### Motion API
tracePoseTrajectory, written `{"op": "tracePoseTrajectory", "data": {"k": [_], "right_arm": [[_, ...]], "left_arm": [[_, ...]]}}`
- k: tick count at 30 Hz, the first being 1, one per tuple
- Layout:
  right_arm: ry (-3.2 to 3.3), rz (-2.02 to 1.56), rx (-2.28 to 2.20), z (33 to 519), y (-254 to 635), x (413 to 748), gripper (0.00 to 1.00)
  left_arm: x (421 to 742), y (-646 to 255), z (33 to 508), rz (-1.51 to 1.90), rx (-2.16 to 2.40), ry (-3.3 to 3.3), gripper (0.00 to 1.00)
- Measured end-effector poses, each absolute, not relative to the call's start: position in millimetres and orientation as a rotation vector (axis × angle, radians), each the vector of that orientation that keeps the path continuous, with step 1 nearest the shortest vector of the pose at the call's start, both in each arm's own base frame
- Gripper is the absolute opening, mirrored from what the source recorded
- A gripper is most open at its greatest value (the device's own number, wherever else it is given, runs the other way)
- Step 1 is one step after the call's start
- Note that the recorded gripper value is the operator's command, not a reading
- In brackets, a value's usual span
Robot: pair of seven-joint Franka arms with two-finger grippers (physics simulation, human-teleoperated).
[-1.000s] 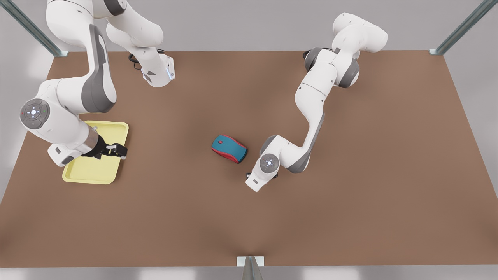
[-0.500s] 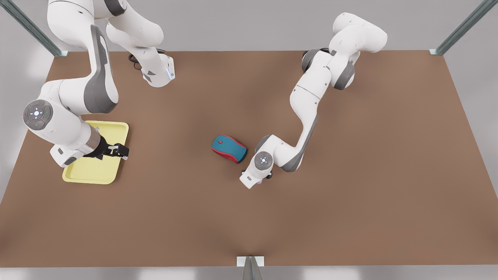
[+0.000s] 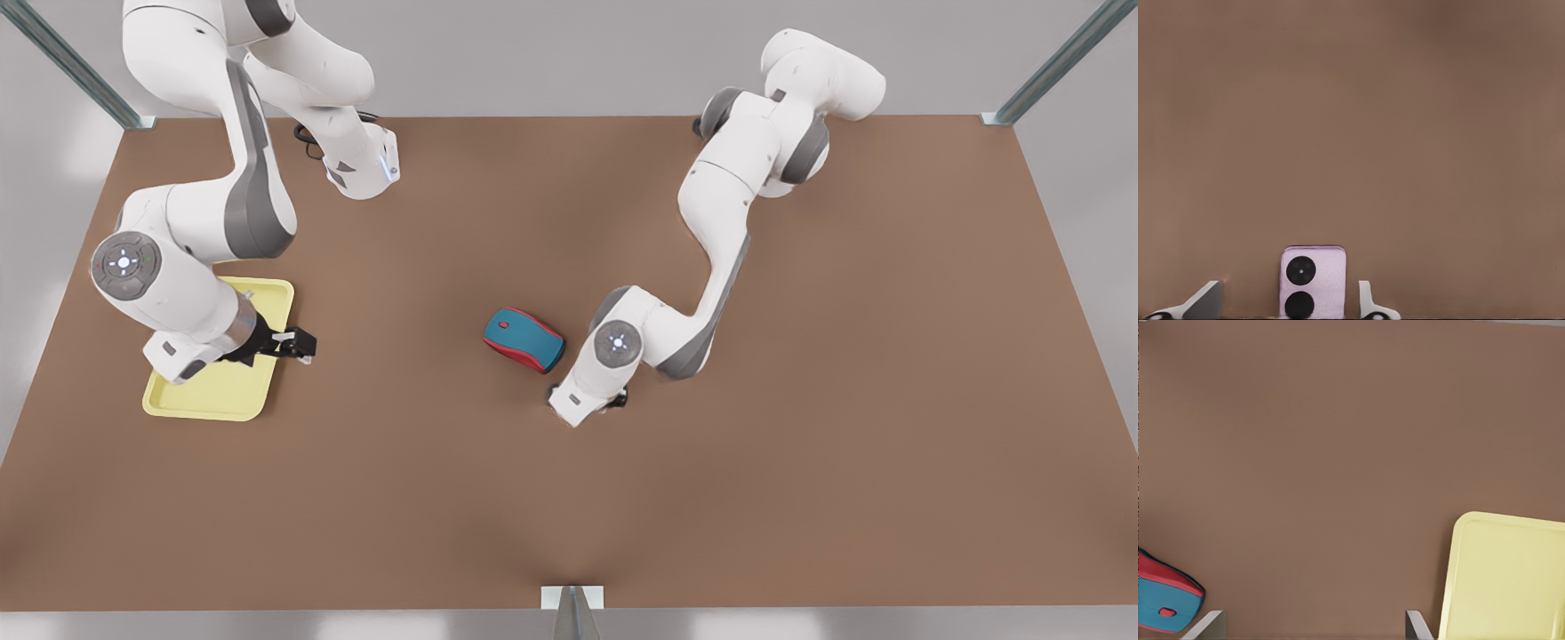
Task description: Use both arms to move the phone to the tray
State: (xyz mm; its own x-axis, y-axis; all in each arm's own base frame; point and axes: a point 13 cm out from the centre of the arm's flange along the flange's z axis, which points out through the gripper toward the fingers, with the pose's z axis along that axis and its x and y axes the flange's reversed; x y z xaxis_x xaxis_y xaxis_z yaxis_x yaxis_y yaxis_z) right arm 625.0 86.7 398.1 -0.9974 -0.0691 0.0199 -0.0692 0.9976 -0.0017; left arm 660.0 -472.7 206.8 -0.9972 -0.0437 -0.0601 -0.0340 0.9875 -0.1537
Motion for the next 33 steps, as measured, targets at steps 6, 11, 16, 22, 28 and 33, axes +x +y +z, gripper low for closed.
{"op": "tracePoseTrajectory", "data": {"k": [6,11,16,22,28,33], "right_arm": [[-3.037,0.015,0.389,311,249,614,1.00],[-3.025,0.022,0.475,203,386,612,1.00],[-3.165,0.002,0.256,137,446,663,1.00],[-3.187,-0.109,-0.090,117,484,661,1.00],[-3.151,-0.189,-0.359,116,523,639,1.00],[-3.097,-0.192,-0.491,114,538,617,1.00]], "left_arm": [[650,-130,444,-0.042,-0.493,3.099,1.00],[573,-81,440,0.035,-0.427,3.256,1.00],[578,-100,441,-0.031,-0.282,3.313,1.00],[577,-124,426,-0.103,-0.124,3.371,1.00],[587,-123,464,-0.190,-0.066,3.293,1.00],[591,-99,472,-0.201,-0.085,3.272,1.00]]}}
